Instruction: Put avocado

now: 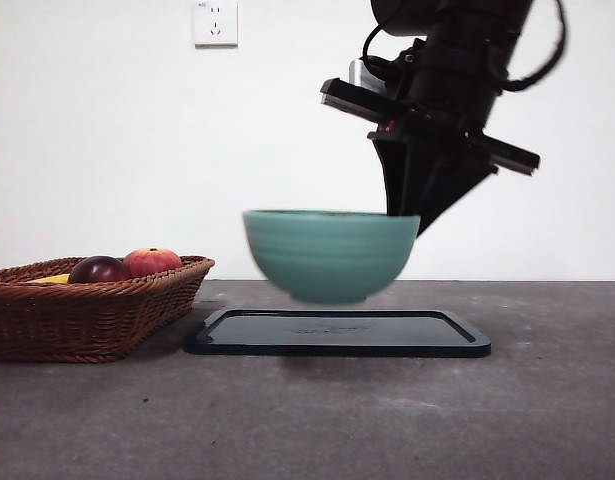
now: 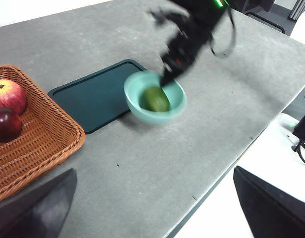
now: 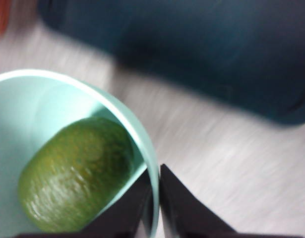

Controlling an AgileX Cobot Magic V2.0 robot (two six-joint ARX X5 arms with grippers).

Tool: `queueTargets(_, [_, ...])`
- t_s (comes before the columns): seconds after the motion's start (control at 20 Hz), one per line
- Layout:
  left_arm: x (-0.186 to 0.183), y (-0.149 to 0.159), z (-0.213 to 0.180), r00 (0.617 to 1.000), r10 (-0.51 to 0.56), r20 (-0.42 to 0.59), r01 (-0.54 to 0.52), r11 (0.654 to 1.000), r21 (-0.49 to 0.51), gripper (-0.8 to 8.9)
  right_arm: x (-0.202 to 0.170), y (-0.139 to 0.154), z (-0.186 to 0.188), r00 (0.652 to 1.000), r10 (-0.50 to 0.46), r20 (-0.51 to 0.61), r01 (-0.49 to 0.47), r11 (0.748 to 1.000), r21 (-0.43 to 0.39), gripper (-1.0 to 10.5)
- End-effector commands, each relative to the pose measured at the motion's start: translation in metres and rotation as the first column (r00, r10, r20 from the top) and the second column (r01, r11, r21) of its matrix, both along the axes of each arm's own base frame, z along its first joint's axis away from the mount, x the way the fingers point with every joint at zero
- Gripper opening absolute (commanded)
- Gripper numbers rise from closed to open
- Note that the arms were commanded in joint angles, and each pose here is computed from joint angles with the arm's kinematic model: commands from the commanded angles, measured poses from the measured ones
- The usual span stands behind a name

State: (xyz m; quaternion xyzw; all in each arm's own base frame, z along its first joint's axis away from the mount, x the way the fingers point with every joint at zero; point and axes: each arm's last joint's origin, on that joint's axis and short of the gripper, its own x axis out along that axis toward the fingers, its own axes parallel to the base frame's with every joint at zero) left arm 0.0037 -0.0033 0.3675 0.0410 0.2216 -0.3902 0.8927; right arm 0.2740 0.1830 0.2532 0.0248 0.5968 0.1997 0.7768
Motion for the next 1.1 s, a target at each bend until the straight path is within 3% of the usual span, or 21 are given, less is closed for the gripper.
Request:
queueTargets(0.05, [0.000,0.000,0.003,1.000,-0.008,0.019,0.008,1.000,-0.008,5.00,0.034,0.007,0.007,1.000,0.021,0.019,-0.020,0.999,-0.031,0.1])
queueTargets(0.3, [0.000,0.000,0.003,1.000,-0.008,0.019,0.008,1.000,-0.008,4.99,0.103,0.011,-0.002,0.999,-0.033,0.005,0.034,0.998,-0.049,0.1])
queueTargets(0.5, [0.000,0.000,0.003,1.000,-0.008,0.017,0.008,1.000,-0.008,4.99,0.132,0.016,-0.025,0.999,-0.047,-0.016,0.046,0.997,-0.060,0.1])
queueTargets(0.85, [0.000,0.000,0.003,1.000,-0.005,0.016,0.005,1.000,-0.017,4.99,0.145,0.017,-0.052,0.998,-0.045,-0.044,0.042,0.997,-0.072,0.1])
queueTargets(1.1, [0.000,0.000,0.003,1.000,-0.004,0.015,0.005,1.000,-0.015,4.99,0.145,0.017,-0.052,0.998,-0.048,-0.037,0.045,0.997,-0.070,1.6])
